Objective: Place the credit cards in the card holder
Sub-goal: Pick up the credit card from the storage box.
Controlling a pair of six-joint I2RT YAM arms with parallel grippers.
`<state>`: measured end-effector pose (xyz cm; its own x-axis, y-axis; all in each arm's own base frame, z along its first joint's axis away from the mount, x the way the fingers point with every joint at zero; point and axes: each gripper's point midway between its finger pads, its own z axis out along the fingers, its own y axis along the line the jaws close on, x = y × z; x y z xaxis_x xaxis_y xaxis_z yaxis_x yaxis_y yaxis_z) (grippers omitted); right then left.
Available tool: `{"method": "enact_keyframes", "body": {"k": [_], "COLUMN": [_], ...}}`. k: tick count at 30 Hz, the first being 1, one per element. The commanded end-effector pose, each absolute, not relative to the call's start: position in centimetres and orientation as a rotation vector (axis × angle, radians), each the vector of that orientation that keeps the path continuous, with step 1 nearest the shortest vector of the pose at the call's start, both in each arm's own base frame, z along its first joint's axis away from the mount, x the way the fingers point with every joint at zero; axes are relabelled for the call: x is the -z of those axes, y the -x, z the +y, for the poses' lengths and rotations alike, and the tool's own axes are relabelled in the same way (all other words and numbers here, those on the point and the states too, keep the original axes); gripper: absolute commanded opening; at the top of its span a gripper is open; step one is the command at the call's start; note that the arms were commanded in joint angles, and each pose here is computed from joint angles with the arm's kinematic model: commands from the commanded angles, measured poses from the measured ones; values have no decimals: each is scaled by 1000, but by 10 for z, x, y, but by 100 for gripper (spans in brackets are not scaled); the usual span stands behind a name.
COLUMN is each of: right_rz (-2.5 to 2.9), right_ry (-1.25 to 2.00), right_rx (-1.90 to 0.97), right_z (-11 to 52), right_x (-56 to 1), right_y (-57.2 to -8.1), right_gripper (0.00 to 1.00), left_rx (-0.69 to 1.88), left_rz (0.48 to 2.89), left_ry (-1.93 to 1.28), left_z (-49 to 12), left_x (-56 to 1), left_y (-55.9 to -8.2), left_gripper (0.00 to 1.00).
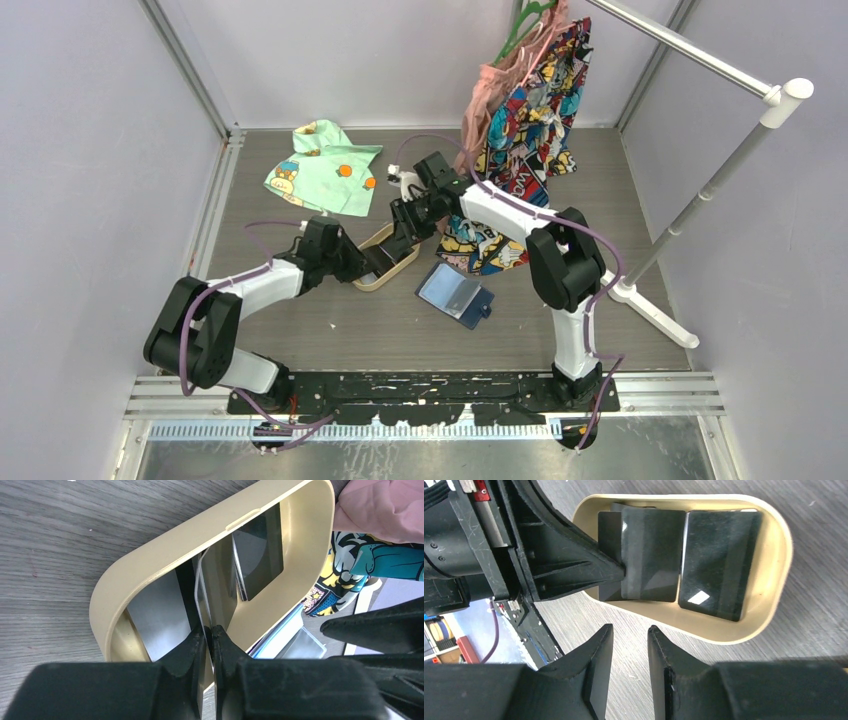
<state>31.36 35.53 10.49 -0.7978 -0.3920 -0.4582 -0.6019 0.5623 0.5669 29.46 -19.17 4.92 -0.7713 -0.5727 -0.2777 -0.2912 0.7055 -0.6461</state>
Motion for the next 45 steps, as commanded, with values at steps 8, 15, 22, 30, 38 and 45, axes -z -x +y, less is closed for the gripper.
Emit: {"method": "enact_keyframes", "body": {"k": [8, 15, 22, 30, 38, 45], "right_rz": [2433, 2433, 2464, 2516, 2543, 2525], "right_ry": [909, 954, 995, 1034, 1030, 1023], "right_rx": [-1086, -1103, -1043, -941, -770, -708], "right_z": [371, 386, 401, 413, 410, 404], "right_x": [-127, -124, -107, -82, -62, -64], "right_y": [-311, -302, -296, -293, -303, -314], "right_gripper": [38, 38, 31, 22, 21, 22], "left_rx": [812, 825, 825, 839, 854, 847], "left_rz": [2428, 2441, 2439, 2428, 2423, 2414], "left_ry": [615, 611, 626, 638, 640, 593], "left_z": [-190, -192, -188, -186, -186, -181], "left_x": [-73, -82, -82, -84, -86, -96], "left_y": [-300, -300, -300, -301, -300, -292], "left_gripper": [0, 3, 0, 0, 0, 0]}}
